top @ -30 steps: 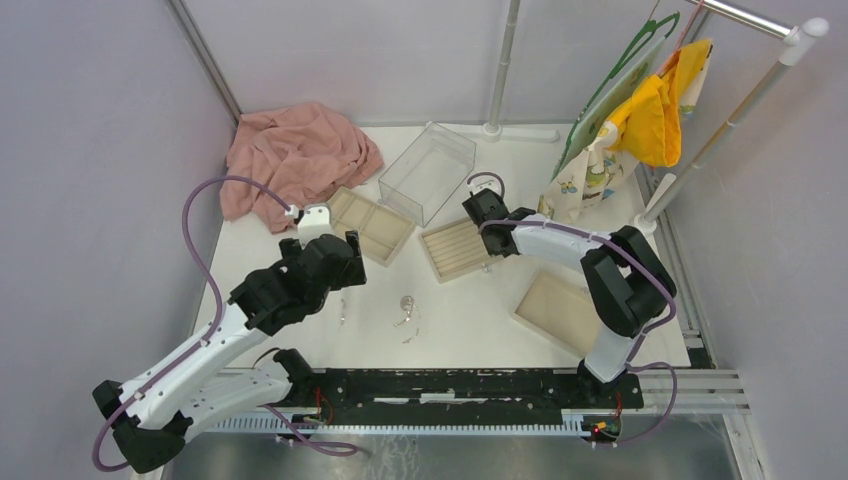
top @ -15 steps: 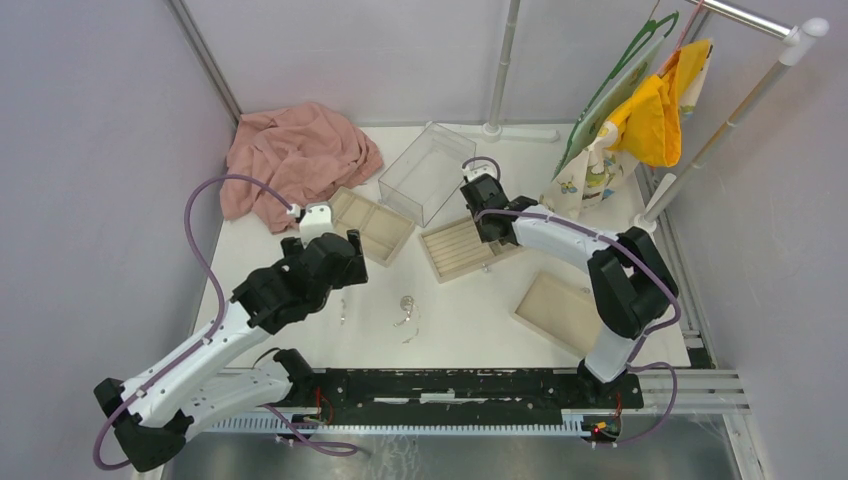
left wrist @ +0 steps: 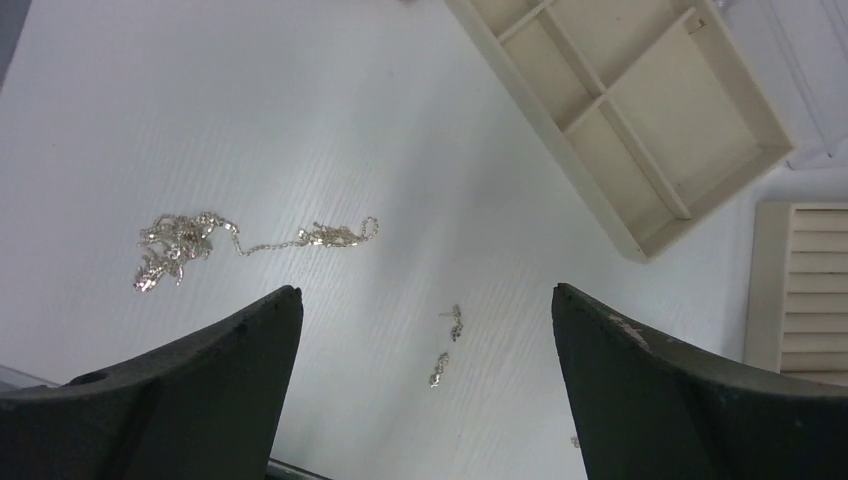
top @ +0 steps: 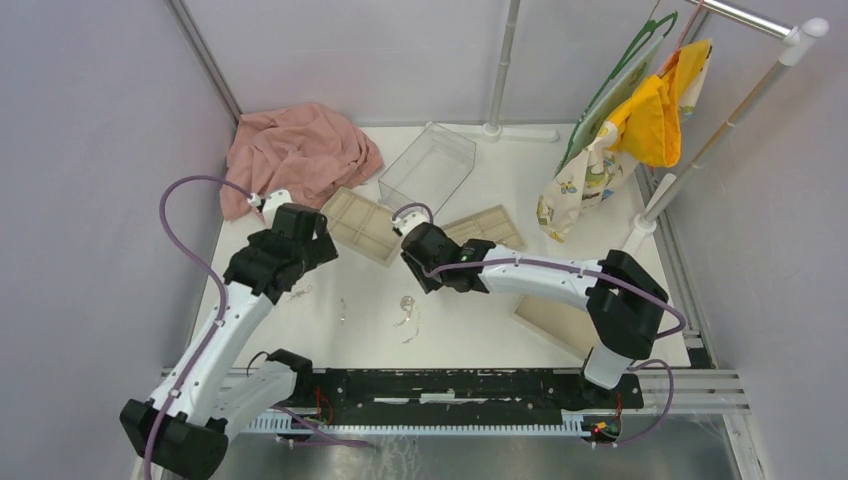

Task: Organize the mixed jewelry

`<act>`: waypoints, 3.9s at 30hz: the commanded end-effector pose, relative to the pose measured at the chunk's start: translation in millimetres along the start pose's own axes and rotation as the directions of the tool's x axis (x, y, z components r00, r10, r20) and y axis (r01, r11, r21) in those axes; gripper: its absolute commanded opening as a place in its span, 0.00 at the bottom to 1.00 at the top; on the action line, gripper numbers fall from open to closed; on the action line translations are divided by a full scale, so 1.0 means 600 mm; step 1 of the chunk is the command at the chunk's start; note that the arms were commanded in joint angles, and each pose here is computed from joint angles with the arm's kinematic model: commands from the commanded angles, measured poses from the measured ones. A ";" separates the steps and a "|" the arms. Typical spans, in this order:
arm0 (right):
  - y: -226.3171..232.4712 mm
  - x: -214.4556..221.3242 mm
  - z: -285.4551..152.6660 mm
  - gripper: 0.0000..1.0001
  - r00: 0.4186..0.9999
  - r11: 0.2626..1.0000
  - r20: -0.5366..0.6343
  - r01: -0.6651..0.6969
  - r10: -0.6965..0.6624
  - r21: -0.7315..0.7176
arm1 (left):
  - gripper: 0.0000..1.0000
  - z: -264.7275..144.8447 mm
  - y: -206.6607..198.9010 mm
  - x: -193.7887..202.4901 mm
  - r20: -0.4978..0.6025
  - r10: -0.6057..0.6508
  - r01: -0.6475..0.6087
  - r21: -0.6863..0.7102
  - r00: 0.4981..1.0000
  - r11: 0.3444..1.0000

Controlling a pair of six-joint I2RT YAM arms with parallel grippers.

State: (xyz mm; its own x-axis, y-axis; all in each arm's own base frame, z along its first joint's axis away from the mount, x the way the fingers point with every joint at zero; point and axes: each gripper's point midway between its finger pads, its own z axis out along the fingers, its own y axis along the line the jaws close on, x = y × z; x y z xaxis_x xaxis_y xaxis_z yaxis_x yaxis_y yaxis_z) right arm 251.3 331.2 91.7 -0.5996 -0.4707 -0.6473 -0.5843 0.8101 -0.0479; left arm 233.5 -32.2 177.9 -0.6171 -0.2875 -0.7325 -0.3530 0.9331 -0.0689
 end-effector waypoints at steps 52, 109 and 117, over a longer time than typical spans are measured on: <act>0.027 0.008 -0.068 0.00 0.997 0.993 0.061 -0.045 0.039 0.109 | 1.00 0.025 -0.030 -0.006 -0.107 -0.016 0.027 0.099 0.994 0.995; -0.283 0.236 -0.262 0.00 0.825 0.689 0.220 -0.558 0.521 0.462 | 1.00 0.063 -0.025 -0.010 -0.130 -0.007 0.016 0.068 0.992 0.998; -0.286 0.274 -0.222 0.41 0.844 0.701 0.151 -0.515 0.514 0.493 | 1.00 0.068 -0.025 -0.004 -0.149 -0.020 0.028 0.054 0.989 0.998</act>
State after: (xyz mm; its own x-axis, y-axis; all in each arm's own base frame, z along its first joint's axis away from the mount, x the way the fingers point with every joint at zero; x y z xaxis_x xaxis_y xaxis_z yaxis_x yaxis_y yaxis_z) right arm 173.3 63.8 101.4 -0.7299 0.0611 -0.6808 0.1664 0.9819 -0.0903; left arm 259.8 -36.2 147.1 -0.7224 -0.3454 -0.5990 -0.3472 0.9304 -0.1178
